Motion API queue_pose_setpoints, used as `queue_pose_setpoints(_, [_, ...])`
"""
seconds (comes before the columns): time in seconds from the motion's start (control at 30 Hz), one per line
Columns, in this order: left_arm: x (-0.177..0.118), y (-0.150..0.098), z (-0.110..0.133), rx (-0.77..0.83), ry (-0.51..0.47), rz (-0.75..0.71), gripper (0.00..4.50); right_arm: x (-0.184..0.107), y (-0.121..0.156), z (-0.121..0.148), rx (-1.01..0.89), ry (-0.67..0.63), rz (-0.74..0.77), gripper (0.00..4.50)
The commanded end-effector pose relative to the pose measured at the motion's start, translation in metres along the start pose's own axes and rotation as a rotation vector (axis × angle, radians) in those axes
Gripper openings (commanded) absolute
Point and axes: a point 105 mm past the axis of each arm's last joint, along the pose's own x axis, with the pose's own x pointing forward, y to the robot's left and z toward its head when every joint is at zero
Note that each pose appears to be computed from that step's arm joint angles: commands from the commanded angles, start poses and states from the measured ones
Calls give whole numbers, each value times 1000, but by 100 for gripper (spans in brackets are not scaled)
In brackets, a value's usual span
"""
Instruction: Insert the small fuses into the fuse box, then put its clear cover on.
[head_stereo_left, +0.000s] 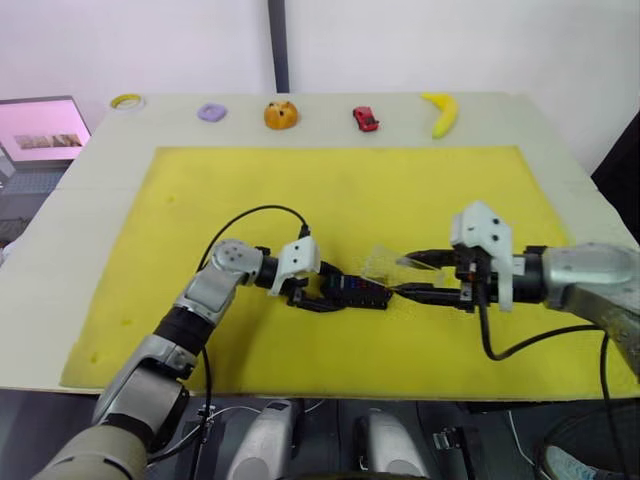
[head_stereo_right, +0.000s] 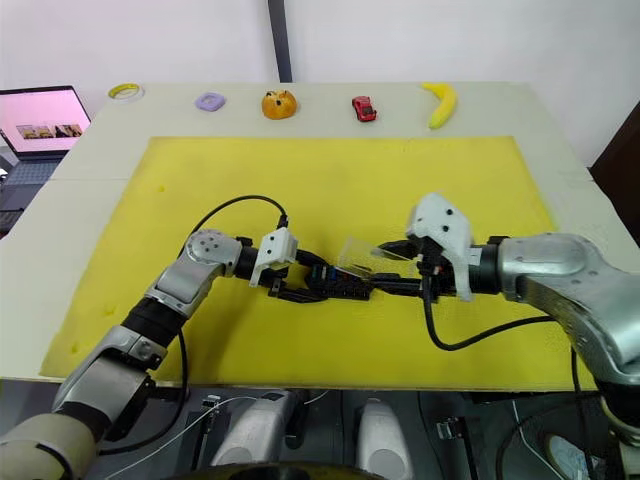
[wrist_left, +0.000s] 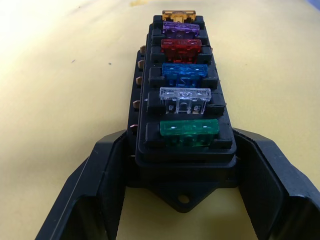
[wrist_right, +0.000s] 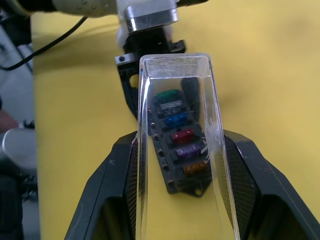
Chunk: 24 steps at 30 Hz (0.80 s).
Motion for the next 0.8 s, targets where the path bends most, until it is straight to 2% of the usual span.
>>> queue_pose_setpoints(0.03, [-3, 5, 2, 18, 5, 23, 257, 12, -7, 3, -75, 11, 19, 171])
queue_pose_setpoints(0.43, [-4, 6, 4, 28, 6, 27, 257, 48, -17, 1, -157, 35, 105, 171])
queue_pose_setpoints(0.8, [-4, 7, 5, 34, 10, 32, 257, 58, -14, -4, -184, 43, 141, 171])
